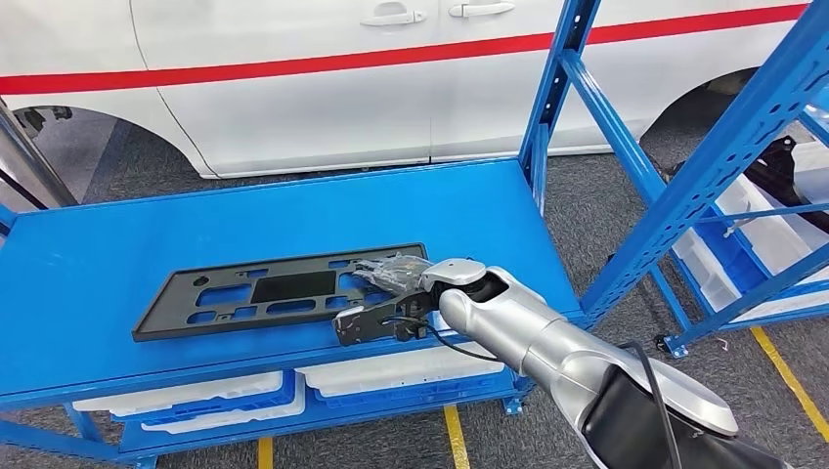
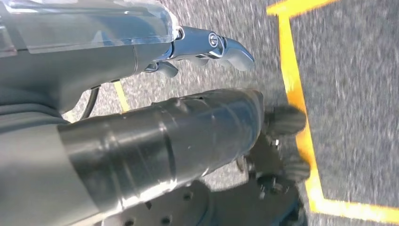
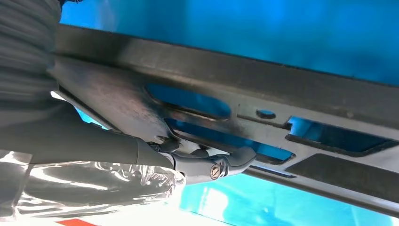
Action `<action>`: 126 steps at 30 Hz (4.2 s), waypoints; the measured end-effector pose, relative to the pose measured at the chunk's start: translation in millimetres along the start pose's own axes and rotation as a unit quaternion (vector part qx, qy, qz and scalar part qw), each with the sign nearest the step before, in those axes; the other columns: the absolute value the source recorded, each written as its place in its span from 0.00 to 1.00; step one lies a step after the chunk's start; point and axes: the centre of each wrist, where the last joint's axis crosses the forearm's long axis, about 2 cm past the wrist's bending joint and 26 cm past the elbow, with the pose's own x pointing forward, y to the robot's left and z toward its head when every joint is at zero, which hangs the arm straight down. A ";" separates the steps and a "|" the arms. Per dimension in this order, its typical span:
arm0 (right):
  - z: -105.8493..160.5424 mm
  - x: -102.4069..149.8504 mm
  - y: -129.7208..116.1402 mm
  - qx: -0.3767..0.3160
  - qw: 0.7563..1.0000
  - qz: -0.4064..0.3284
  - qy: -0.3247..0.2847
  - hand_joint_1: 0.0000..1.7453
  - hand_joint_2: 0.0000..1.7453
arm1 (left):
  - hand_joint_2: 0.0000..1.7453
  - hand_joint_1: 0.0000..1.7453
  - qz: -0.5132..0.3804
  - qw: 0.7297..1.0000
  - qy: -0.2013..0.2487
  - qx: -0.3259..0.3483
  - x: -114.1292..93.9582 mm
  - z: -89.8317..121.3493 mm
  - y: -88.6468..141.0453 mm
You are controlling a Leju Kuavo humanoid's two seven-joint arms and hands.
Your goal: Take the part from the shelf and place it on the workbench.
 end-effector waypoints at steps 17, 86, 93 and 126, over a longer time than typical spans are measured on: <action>-3.4 6.9 -10.5 -0.011 1.000 -0.003 -0.011 0.92 1.00 | 0.00 0.00 0.030 0.999 -0.007 0.006 -9.4 2.2 -3.7; 52.5 20.5 -1.7 -0.450 0.848 0.244 0.137 0.92 1.00 | 1.00 0.00 0.067 0.997 0.024 0.011 -30.2 5.3 -34.5; 59.2 20.4 -3.5 -0.463 0.842 0.239 0.140 0.92 1.00 | 1.00 0.00 0.066 0.998 0.022 0.008 -28.3 4.5 -37.1; 78.2 17.3 16.7 -0.493 0.836 0.166 0.174 0.92 1.00 | 1.00 0.00 0.024 0.999 0.031 -0.017 -26.0 2.4 -59.1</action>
